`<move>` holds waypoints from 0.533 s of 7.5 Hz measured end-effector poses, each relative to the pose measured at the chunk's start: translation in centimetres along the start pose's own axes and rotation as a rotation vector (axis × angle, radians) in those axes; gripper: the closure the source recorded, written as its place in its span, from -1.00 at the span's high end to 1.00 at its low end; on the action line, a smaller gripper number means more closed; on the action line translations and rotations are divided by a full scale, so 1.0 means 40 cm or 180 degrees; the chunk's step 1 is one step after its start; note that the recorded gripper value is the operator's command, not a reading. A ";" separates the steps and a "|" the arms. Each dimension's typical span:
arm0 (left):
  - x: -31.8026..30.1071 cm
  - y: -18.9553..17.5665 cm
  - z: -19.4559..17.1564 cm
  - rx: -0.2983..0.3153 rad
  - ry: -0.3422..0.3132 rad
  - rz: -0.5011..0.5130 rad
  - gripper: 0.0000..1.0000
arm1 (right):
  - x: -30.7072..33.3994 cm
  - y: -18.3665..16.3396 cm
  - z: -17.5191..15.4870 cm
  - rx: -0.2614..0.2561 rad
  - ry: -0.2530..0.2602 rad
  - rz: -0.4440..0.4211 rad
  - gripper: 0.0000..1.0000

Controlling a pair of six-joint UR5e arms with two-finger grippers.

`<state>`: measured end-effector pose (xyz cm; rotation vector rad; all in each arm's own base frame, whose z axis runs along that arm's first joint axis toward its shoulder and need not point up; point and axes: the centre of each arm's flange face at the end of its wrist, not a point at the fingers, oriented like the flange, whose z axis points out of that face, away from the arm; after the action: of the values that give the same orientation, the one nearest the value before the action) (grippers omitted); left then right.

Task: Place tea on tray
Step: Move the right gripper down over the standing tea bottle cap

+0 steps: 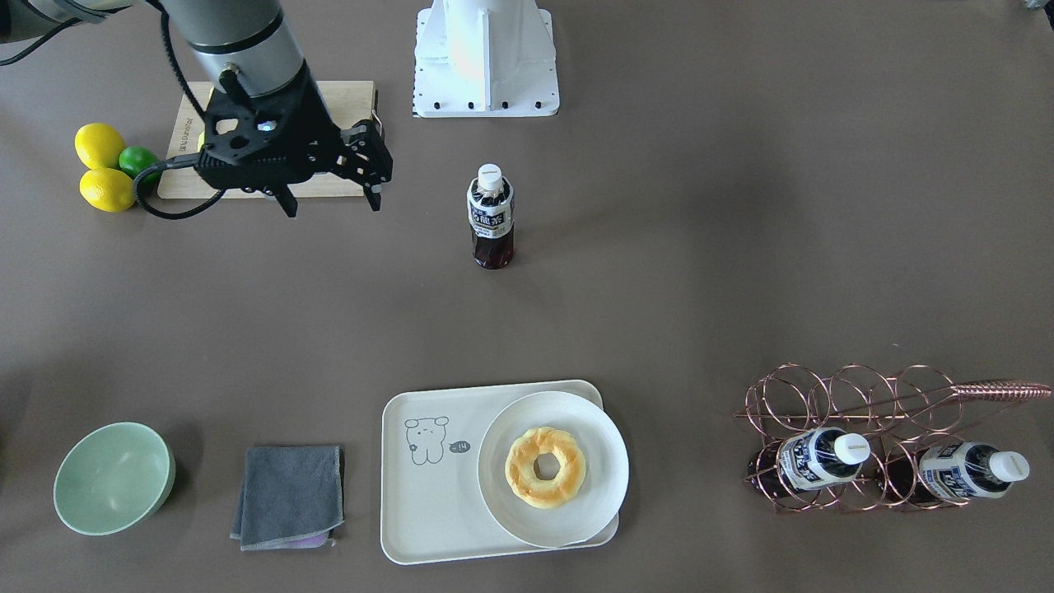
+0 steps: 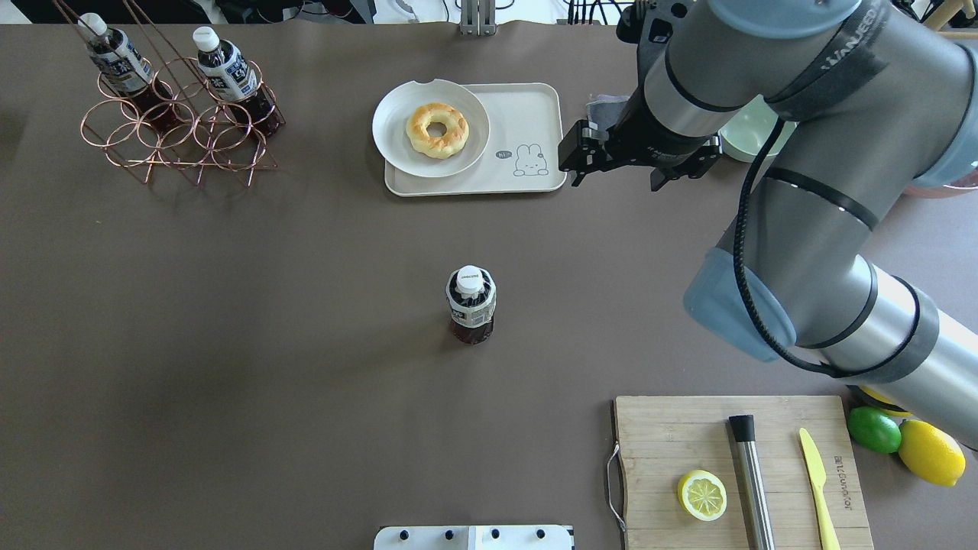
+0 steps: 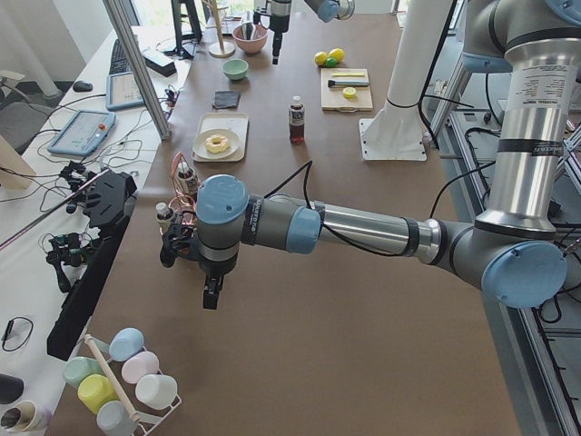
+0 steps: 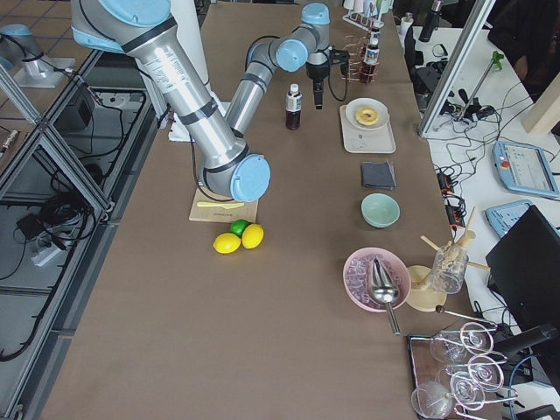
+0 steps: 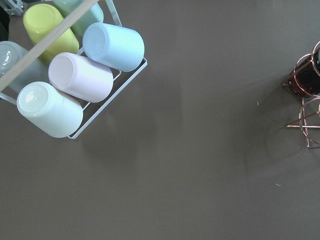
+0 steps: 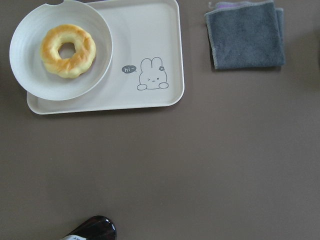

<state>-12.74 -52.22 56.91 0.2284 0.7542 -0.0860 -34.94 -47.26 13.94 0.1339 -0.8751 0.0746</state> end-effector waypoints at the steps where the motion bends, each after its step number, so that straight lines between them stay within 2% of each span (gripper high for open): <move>1: -0.013 0.014 0.007 -0.0022 -0.0004 -0.0034 0.95 | -0.058 0.043 0.008 0.0010 0.0000 0.0033 1.00; 4: -0.036 0.104 0.077 -0.0234 -0.0001 -0.0113 0.95 | -0.136 0.119 0.044 0.0021 0.0026 0.0072 1.00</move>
<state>-11.06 -48.93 60.78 0.1452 0.7598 -0.0917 -40.32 -42.88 11.26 0.1298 -0.8684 0.0992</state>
